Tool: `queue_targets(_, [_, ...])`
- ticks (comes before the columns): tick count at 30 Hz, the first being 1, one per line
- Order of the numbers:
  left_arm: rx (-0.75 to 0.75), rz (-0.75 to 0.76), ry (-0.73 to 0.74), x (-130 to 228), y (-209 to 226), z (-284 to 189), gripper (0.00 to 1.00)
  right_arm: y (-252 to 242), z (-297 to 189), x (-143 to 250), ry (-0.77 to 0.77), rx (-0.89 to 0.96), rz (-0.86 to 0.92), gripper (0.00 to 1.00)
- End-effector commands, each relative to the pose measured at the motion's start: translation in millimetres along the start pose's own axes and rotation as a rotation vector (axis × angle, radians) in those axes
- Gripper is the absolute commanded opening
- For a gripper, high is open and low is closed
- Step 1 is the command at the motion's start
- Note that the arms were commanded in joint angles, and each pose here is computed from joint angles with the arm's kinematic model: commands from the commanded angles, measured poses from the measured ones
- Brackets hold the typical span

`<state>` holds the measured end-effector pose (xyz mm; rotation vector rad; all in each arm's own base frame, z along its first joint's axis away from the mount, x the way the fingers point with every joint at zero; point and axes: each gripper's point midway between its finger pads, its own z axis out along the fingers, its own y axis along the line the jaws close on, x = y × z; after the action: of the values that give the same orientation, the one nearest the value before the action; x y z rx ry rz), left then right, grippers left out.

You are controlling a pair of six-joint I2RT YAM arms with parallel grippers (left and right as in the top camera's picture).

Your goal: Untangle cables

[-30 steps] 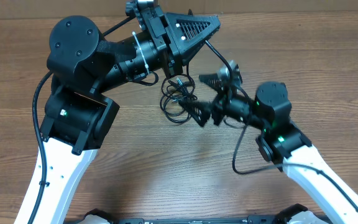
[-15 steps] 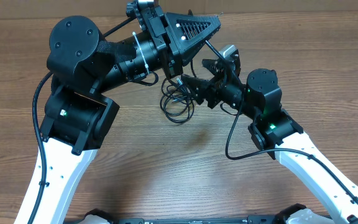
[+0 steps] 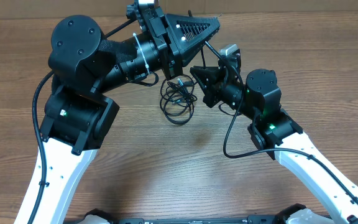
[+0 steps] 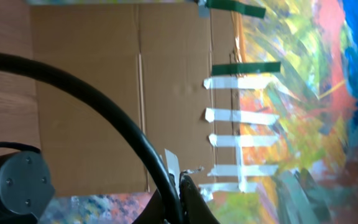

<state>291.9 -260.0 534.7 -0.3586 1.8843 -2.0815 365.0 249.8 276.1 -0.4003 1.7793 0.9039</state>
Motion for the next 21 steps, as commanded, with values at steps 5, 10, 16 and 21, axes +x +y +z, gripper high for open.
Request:
queue_targets(5, [-0.152,0.302,-0.314,-56.2,22.2,-16.9,0.04,26.9,-24.2,-51.1,-0.139,-0.059,0.160,0.04])
queue_targets(10, [-0.393,0.453,-0.493,-96.3,60.1,-44.1,0.14,44.7,-56.2,-86.0,-0.234,-0.100,0.209,0.04])
queue_targets(16, [-0.578,0.524,-0.464,-108.1,102.3,-48.6,0.29,71.3,-89.3,-110.5,-0.302,-0.180,0.158,0.04])
queue_targets(21, [-0.724,0.512,-0.435,-116.1,141.2,-53.5,0.37,89.3,-110.9,-132.9,-0.379,-0.236,0.167,0.04])
